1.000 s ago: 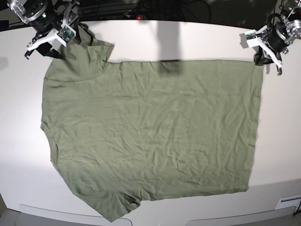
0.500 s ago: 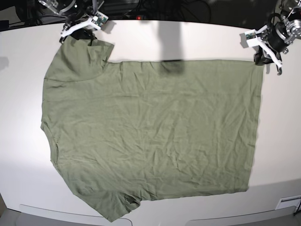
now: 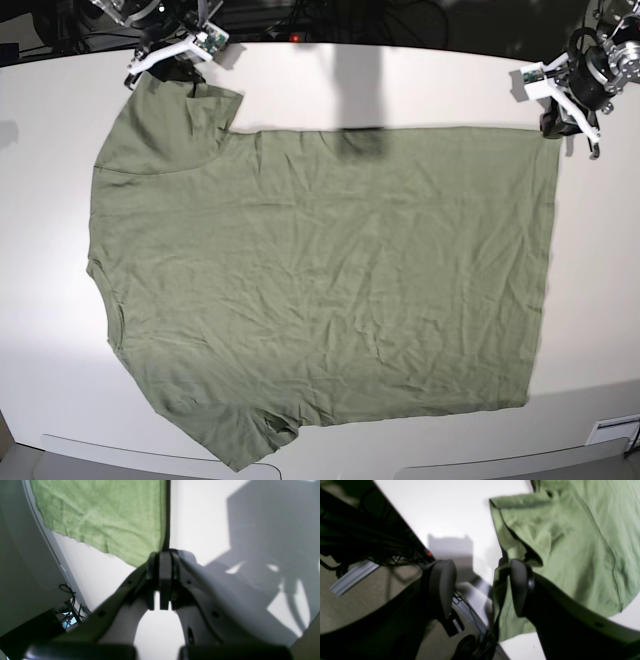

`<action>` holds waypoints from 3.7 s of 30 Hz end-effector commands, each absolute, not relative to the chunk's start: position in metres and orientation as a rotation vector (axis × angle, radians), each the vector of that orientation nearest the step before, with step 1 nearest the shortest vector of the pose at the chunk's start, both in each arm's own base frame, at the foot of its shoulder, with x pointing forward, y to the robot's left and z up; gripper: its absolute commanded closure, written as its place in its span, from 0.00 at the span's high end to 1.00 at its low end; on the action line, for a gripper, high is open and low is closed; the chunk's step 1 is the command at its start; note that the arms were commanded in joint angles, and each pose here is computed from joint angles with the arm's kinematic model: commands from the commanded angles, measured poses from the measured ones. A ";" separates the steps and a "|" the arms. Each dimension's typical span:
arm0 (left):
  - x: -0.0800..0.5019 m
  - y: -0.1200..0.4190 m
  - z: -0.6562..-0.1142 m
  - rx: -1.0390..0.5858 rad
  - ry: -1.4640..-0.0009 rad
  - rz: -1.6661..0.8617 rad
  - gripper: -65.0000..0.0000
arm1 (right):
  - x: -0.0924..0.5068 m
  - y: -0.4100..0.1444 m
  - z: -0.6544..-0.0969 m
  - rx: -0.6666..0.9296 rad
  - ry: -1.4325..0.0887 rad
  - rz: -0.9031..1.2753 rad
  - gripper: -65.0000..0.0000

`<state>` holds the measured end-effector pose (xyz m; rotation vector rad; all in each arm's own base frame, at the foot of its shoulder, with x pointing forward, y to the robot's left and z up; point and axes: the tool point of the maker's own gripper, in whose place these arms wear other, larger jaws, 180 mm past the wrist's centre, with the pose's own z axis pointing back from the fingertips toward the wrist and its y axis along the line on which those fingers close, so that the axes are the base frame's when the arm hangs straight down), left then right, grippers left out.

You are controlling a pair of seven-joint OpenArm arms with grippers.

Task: Fold the T-shirt properly
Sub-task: 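Pinch the sleeve edge with the right gripper while left holds corner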

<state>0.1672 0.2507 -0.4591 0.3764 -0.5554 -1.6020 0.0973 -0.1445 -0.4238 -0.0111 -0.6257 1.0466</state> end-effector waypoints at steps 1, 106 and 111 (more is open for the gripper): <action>0.158 0.258 -0.463 0.354 -0.497 -1.622 0.00 | 0.101 -0.133 -0.415 0.031 -0.677 1.058 0.55; 0.182 0.255 -0.446 0.451 -0.648 -1.528 0.00 | 0.119 -0.225 -0.380 -0.423 -0.524 0.949 0.00; 0.199 0.258 -0.430 0.550 -0.735 -1.488 0.00 | 0.127 -0.236 -0.371 -0.463 -0.548 0.869 0.00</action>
